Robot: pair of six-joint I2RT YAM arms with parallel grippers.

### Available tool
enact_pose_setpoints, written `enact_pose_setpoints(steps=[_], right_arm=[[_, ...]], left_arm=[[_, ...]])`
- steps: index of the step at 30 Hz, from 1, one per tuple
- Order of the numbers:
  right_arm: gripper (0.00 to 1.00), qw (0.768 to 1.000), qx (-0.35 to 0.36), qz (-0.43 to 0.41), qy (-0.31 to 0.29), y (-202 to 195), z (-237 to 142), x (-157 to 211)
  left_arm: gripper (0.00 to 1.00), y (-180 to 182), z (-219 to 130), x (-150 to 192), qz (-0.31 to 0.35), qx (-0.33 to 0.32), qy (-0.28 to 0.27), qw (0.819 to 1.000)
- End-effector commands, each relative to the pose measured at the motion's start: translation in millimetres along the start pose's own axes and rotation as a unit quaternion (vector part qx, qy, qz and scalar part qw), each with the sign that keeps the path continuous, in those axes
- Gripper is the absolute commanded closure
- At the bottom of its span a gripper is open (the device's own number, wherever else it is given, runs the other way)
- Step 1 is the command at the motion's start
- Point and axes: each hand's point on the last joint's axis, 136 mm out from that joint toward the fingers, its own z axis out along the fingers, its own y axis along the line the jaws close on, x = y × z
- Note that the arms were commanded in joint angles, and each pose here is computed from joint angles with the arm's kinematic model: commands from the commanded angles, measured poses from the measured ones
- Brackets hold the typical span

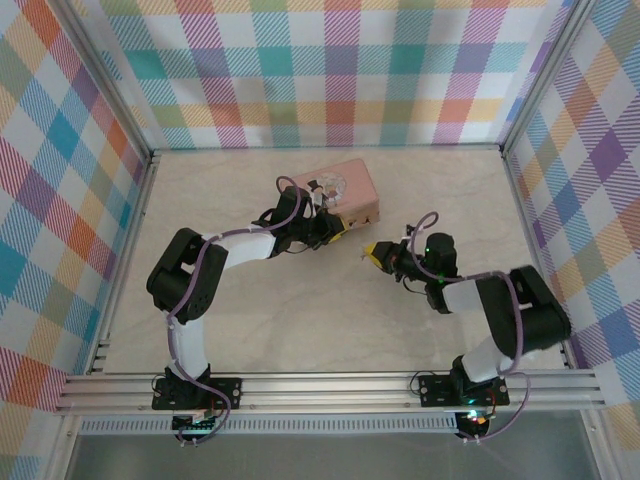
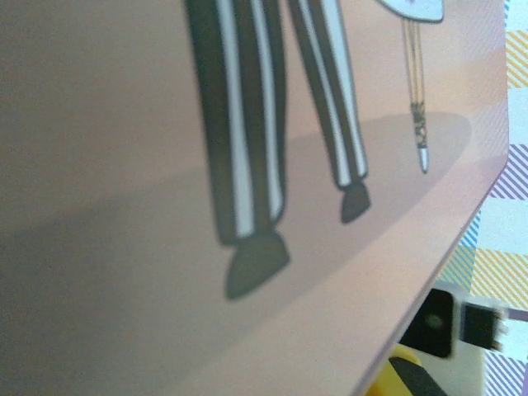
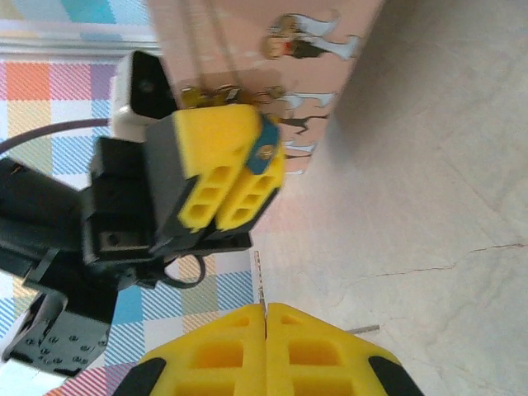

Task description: Unlock a padlock with a key

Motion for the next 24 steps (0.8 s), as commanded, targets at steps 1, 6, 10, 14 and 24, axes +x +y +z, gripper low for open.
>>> enact_pose_setpoints(steps=[1,6,10,14,24], right_arm=[[1.00,0.998,-0.062,-0.022,0.004,22.8,6.1,-4.1],[1.00,0.997,-0.074,-0.018,0.018,14.6,16.1,-5.5],[1.00,0.997,-0.072,-0.018,0.026,8.6,21.4,-5.4],[1.00,0.996,-0.077,-0.026,0.033,12.3,24.1,-4.7],[1.00,0.995,-0.083,-0.029,0.039,16.5,34.9,-9.7]], left_arm=[[0.93,-11.9,-0.1,11.7,-0.012,0.033,0.027,0.999],[0.93,-12.9,-1.4,14.5,-0.012,0.041,0.031,0.999],[0.93,-12.8,-1.1,16.7,-0.013,0.044,0.035,0.998],[0.93,-14.1,-1.6,17.1,-0.012,0.047,0.037,0.998],[0.93,-13.5,-0.2,18.2,-0.016,0.055,0.038,0.998]])
